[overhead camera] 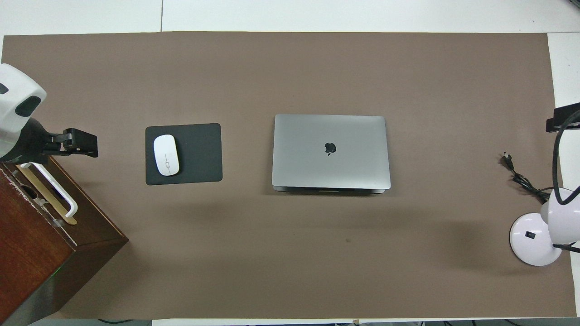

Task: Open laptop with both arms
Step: 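Move the left gripper over the mouse pad while the right gripper advances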

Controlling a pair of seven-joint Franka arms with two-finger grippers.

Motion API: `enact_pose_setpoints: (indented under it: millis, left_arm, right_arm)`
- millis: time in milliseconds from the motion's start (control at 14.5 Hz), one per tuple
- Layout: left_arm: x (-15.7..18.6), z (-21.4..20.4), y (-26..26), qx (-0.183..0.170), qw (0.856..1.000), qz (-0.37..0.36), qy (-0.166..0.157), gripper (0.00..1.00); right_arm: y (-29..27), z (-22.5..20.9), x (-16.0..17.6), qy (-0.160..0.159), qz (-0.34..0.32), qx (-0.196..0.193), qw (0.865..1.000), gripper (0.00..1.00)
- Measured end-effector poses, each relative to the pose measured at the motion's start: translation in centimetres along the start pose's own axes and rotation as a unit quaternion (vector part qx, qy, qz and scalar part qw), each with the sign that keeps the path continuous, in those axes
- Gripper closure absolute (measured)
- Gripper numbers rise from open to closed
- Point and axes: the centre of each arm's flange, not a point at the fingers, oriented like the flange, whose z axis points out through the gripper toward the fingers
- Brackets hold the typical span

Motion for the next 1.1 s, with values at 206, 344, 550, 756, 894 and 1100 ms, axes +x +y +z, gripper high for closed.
enact_pose_setpoints:
  millis: [206,344,550,756,894,1100]
  left_arm:
    - [-0.2,0.0,0.2,-0.008,0.999,-0.039,-0.003,0.0]
    - [-0.3,0.0,0.5,-0.009,0.999,-0.046,-0.004,0.11]
    - [-1.2,0.6,3.1,-0.007,0.999,-0.032,-0.011,0.49]
    - [-2.4,1.2,5.8,-0.003,0.999,-0.052,-0.017,0.84]
    - [-2.5,1.2,6.0,-0.002,0.997,-0.081,-0.018,0.99]
    - [-2.8,1.2,6.3,-0.013,0.994,-0.106,-0.029,0.99]
  right_arm:
    - [0.0,0.0,0.0,0.0,0.0,0.0,1.0,0.0]
    - [0.0,-0.1,0.1,0.007,0.0,0.0,1.0,0.0]
    - [-0.1,-0.2,0.3,0.015,0.0,0.001,1.0,0.0]
    - [-0.2,-0.2,0.4,0.018,-0.002,0.001,1.0,0.0]
    - [-0.6,0.1,0.6,0.026,-0.005,0.002,1.0,0.0]
    - [-1.7,1.1,1.1,0.04,0.001,0.01,0.999,0.0]
